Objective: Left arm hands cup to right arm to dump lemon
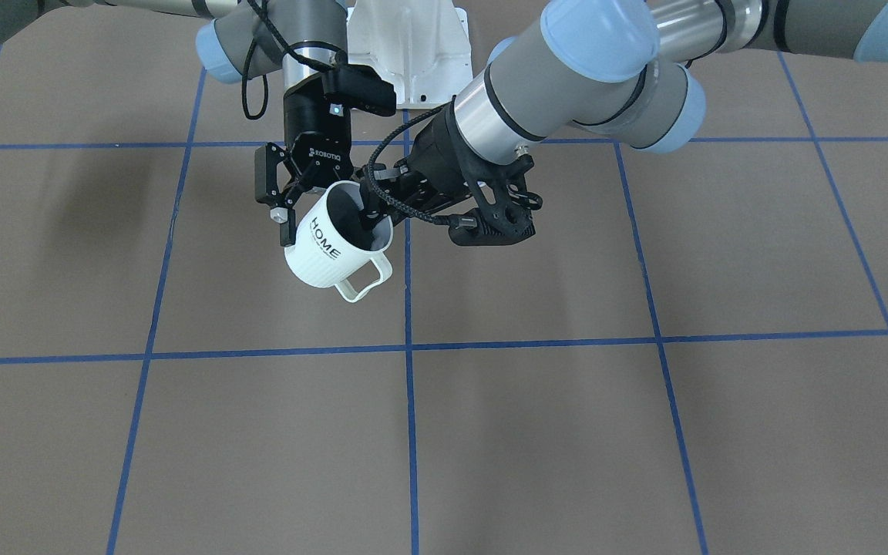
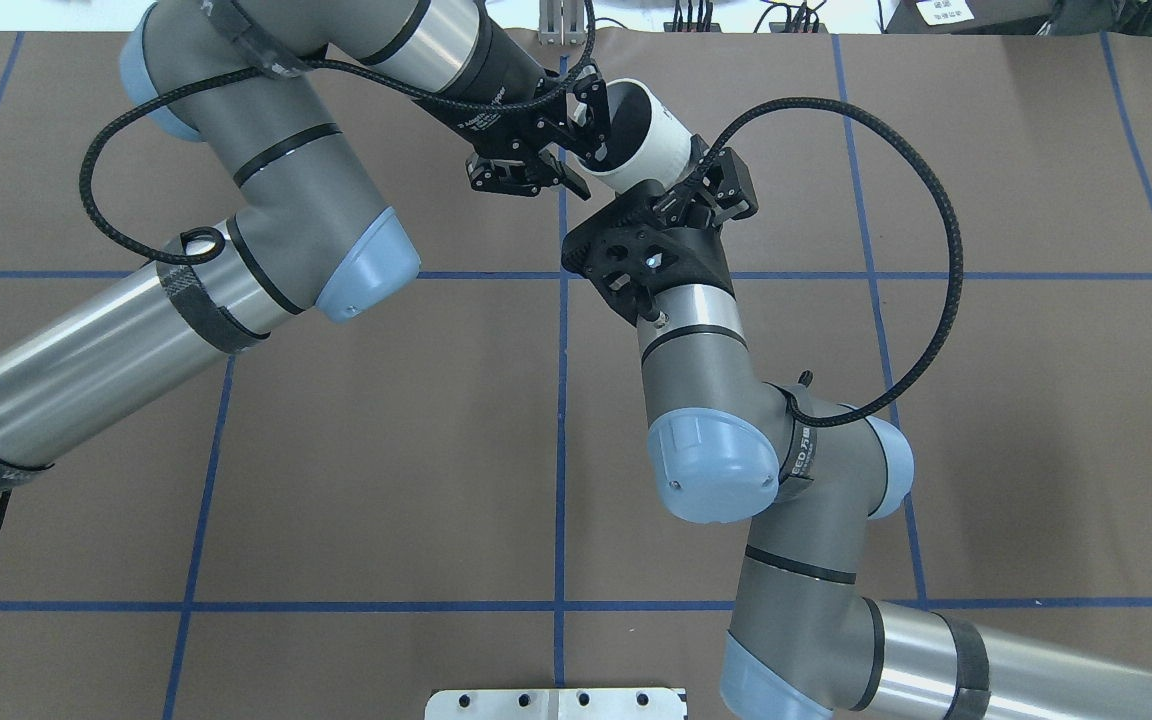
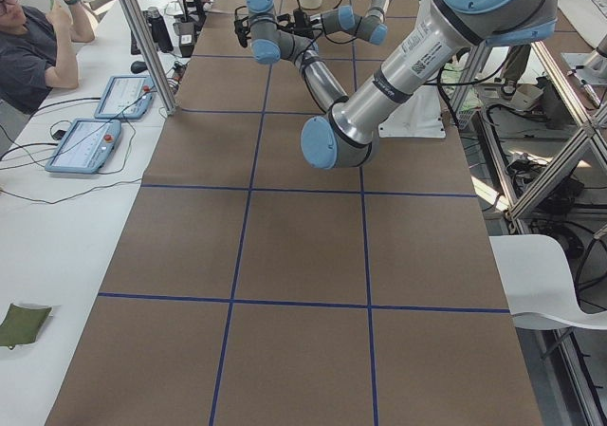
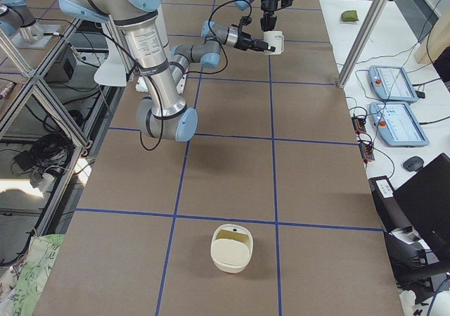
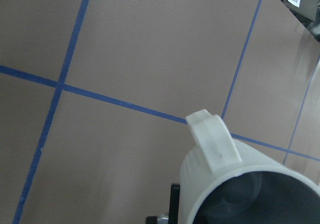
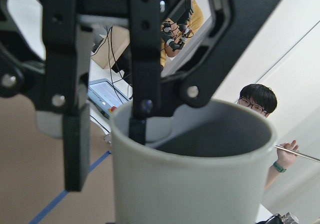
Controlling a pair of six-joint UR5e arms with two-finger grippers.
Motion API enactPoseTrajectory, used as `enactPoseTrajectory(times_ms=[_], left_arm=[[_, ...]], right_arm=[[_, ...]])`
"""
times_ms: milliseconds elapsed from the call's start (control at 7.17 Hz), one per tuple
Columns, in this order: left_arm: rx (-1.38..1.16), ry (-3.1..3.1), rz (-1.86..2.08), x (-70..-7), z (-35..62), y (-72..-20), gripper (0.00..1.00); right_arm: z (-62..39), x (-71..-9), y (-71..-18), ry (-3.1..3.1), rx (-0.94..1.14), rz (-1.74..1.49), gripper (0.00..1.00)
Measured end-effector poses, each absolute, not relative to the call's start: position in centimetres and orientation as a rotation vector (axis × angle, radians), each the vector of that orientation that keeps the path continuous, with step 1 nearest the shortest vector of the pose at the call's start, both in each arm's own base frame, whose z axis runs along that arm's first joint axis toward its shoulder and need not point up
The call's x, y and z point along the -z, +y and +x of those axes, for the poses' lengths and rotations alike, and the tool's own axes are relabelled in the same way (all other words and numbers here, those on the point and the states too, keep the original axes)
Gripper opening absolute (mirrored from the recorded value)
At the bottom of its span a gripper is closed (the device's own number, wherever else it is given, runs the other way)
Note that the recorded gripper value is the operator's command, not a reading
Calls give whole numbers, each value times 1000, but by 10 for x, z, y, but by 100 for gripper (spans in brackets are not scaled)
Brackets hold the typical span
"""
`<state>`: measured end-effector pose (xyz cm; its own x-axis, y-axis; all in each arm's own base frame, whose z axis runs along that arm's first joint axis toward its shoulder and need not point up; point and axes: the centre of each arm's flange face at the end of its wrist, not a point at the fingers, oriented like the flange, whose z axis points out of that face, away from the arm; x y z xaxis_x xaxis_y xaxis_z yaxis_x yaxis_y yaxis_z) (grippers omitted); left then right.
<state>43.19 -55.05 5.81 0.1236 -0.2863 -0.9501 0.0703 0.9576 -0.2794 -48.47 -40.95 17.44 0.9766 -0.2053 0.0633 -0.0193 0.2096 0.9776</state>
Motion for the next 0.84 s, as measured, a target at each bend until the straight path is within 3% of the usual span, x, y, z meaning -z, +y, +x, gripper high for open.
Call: enactPoseTrajectory(times_ms=[139,279,418,837], left_arm=[[261,1425,-181,-58,432,-550,1],[263,1425,-182,-58,432,-550,0],[266,1425,-185,-57,432,-550,0],[274,1417,-194,-60,432,-553,0]], right_arm=[[-485,-175,-409,-195,131,1356,44],[-486,-175,-409,-194,132,1355,96],[-486,-175,-409,-194,133,1355,100],[-486,-177,-409,-194,135,1354,100]])
